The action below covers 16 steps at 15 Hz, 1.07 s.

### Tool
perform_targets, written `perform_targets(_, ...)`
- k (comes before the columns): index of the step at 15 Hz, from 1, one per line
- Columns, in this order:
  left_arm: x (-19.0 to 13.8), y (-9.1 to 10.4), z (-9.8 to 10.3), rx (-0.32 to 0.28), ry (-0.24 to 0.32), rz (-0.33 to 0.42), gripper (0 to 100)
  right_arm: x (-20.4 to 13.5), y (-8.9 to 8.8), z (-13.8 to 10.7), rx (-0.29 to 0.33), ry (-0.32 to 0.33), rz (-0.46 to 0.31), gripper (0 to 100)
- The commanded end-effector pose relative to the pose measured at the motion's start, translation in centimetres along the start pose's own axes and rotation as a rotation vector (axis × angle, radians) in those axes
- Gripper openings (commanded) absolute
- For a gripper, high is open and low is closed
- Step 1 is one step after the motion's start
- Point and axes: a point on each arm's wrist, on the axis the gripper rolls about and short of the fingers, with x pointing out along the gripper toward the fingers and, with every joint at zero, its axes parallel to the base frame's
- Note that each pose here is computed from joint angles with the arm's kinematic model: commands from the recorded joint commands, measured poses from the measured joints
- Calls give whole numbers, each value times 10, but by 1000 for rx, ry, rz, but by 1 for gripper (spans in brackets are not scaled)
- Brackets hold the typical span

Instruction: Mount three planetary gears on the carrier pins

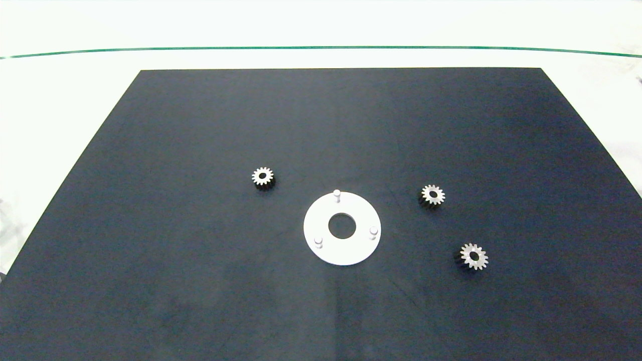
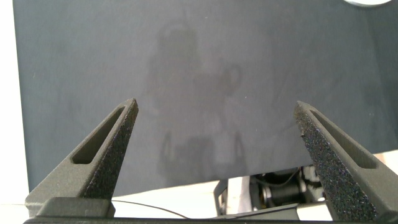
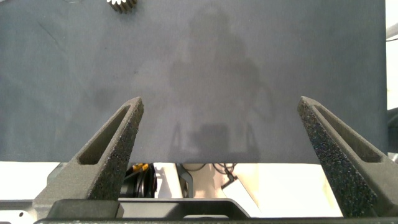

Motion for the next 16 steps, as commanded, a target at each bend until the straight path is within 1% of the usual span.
perform_targets(1, 14, 3, 17, 35, 41, -64, 100, 13, 0, 18, -10, 73, 4, 100)
perform_targets(2, 17, 4, 23, 41, 47, -88, 100, 17, 1, 22, -19, 94, 6, 100)
perform_targets(4, 21, 5, 32, 41, 59, -92, 100, 35, 1, 34, -35, 169, 15, 100)
perform_targets(7, 22, 6, 41, 36, 50, -91, 100, 62, 3, 55, -39, 270, 29, 100)
perform_targets(8, 21, 6, 44, 35, 42, -90, 100, 69, 4, 62, -44, 292, 51, 100)
perform_targets(10, 21, 6, 45, 34, 41, -89, 100, 78, 7, 69, -57, 313, 86, 100)
perform_targets(11, 21, 6, 46, 34, 39, -89, 100, 83, 9, 72, -65, 330, 122, 100)
perform_targets(12, 21, 6, 46, 33, 40, -86, 100, 89, 12, 77, -70, 347, 178, 100)
perform_targets(13, 22, 6, 46, 33, 41, -86, 100, 95, 15, 80, -74, 363, 208, 100)
perform_targets(15, 22, 6, 50, 32, 40, -86, 100, 113, 18, 88, -92, 395, 223, 100)
perform_targets(16, 24, 7, 54, 25, 40, -87, 100, 124, 20, 92, -116, 393, 225, 100)
